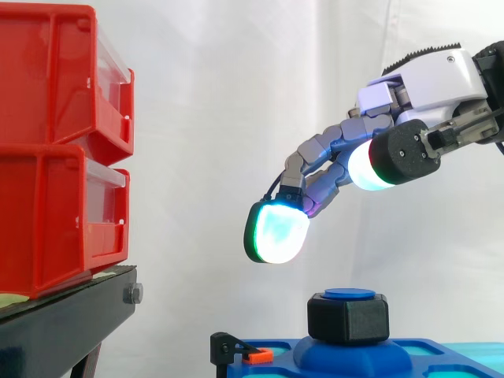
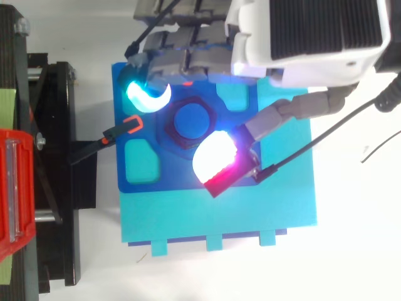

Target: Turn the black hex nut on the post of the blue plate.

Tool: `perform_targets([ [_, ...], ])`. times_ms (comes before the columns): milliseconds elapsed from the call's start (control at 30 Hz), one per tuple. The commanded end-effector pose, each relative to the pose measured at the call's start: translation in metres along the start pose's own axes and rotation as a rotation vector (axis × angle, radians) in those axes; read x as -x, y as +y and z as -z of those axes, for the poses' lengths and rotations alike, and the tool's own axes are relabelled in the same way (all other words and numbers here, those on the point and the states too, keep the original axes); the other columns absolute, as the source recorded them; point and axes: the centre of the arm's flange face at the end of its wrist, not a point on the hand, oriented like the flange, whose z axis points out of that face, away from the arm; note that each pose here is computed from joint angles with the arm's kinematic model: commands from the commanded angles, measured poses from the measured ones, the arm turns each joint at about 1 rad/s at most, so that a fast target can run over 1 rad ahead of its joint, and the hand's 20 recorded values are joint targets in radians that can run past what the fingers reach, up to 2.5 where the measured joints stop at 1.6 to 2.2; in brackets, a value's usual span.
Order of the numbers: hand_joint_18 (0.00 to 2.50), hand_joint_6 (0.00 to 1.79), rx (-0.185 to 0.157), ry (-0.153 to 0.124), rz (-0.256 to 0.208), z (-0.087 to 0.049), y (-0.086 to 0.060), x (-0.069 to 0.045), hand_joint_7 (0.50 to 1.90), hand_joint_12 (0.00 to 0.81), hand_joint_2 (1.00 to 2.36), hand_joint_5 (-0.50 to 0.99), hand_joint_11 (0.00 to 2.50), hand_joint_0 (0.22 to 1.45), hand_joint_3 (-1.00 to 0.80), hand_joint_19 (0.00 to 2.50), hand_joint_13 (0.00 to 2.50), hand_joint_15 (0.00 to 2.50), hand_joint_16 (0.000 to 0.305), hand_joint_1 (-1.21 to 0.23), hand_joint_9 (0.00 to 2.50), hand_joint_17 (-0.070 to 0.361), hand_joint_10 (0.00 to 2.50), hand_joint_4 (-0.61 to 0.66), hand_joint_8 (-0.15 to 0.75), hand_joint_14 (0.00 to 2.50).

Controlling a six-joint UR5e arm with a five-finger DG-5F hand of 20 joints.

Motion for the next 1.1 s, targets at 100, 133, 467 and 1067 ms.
perform_targets([
  [100, 0.05, 0.5, -0.01, 0.009, 0.003, -0.007, 0.025, -0.015, 0.75, 0.223, 1.0, -0.19, 0.0, 0.52, -0.5, 0.28, 0.33, 0.05, 0.021, -0.32, 0.45, 0.046, 0.0, 0.27, 0.269, 0.0],
  [133, 0.05, 0.5, -0.017, 0.015, 0.002, -0.008, 0.027, -0.022, 0.75, 0.224, 1.0, -0.19, 0.0, 0.52, -0.5, 0.28, 0.33, 0.05, 0.021, -0.32, 0.45, 0.047, 0.0, 0.27, 0.269, 0.0],
  [467, 0.03, 0.5, -0.019, -0.003, -0.015, -0.015, 0.042, -0.037, 0.75, 0.224, 1.0, -0.19, 0.0, 0.52, -0.5, 0.29, 0.33, 0.04, 0.02, -0.32, 0.45, 0.046, 0.0, 0.26, 0.268, 0.0],
  [1067, 0.02, 0.5, -0.023, 0.005, -0.015, -0.015, 0.041, -0.043, 0.76, 0.225, 1.0, -0.19, 0.0, 0.52, -0.5, 0.28, 0.34, 0.06, 0.02, -0.32, 0.45, 0.045, 0.0, 0.27, 0.269, 0.0],
])
